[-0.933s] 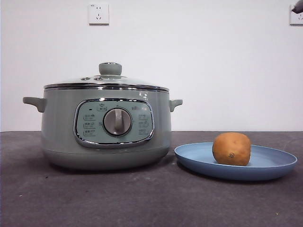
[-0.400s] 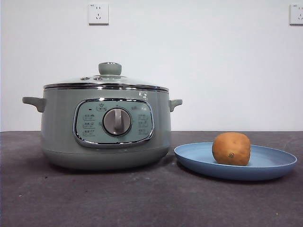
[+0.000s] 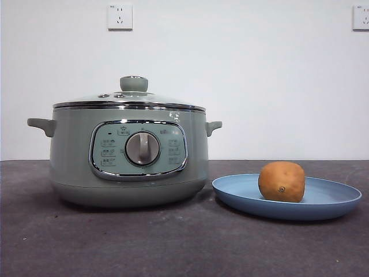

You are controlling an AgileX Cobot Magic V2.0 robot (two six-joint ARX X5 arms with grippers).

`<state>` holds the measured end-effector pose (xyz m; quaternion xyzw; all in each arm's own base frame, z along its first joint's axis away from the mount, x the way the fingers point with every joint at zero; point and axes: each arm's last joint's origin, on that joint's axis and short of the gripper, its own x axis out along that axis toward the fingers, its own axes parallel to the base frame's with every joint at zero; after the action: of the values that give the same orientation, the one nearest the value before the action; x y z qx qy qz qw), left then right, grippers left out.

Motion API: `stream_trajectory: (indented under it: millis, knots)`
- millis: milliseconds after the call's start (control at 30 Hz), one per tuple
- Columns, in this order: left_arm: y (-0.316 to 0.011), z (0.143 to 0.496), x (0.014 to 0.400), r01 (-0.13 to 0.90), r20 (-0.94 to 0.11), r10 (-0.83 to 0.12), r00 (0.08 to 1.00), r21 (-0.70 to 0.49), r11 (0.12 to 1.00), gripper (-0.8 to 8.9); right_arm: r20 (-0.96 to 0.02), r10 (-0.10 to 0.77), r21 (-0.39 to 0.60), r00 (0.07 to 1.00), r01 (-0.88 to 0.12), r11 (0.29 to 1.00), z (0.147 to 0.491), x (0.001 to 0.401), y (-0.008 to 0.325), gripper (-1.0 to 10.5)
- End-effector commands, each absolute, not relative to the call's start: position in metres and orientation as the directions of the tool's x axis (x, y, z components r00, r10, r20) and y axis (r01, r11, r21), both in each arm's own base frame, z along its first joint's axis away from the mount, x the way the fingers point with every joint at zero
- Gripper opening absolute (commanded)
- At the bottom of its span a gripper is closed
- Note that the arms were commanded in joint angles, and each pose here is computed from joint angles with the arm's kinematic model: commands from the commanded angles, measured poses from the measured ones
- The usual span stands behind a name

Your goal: Take the potato out from the steamer,put the potato on the plate,close the lid

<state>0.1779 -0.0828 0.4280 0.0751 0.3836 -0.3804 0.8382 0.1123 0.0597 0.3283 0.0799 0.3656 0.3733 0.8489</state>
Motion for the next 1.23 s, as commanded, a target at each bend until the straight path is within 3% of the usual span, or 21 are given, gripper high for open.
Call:
stream_trajectory:
  millis: [33, 267, 367, 567, 667, 900, 1233]
  knots:
    - [-0.083, 0.428, 0.179, 0.695, -0.698, -0.582, 0.418, -0.167, 0.699, -0.04, -0.556, 0.692, 0.403, 0.459, -0.579, 0.708, 0.330, 0.112, 0.060, 0.0]
    - [-0.083, 0.429, 0.180, 0.696, -0.693, -0.579, 0.430, -0.154, 0.701, -0.04, -0.556, 0.692, 0.403, 0.459, -0.579, 0.708, 0.330, 0.112, 0.060, 0.0]
    - [-0.075, 0.437, 0.182, 0.659, -0.641, -0.548, 0.537, -0.087, 0.747, -0.04, -0.557, 0.692, 0.403, 0.459, -0.579, 0.708, 0.330, 0.112, 0.060, 0.0]
    - [-0.045, 0.467, 0.167, 0.564, -0.347, -0.510, 0.787, 0.069, 0.823, -0.04, -0.557, 0.692, 0.403, 0.459, -0.579, 0.708, 0.330, 0.112, 0.060, 0.0]
    - [-0.030, 0.466, 0.154, 0.480, -0.179, -0.455, 0.872, 0.138, 0.866, -0.04, -0.557, 0.692, 0.404, 0.459, -0.579, 0.709, 0.330, 0.112, 0.060, 0.0]
    - [-0.007, 0.410, 0.128, 0.295, 0.047, -0.312, 0.949, 0.222, 0.929, -0.04, -0.557, 0.692, 0.403, 0.459, -0.579, 0.708, 0.330, 0.112, 0.060, 0.0]
    - [0.001, 0.294, 0.107, 0.143, 0.046, -0.156, 0.987, 0.214, 0.966, -0.04, -0.557, 0.692, 0.403, 0.459, -0.579, 0.708, 0.330, 0.112, 0.060, 0.0]
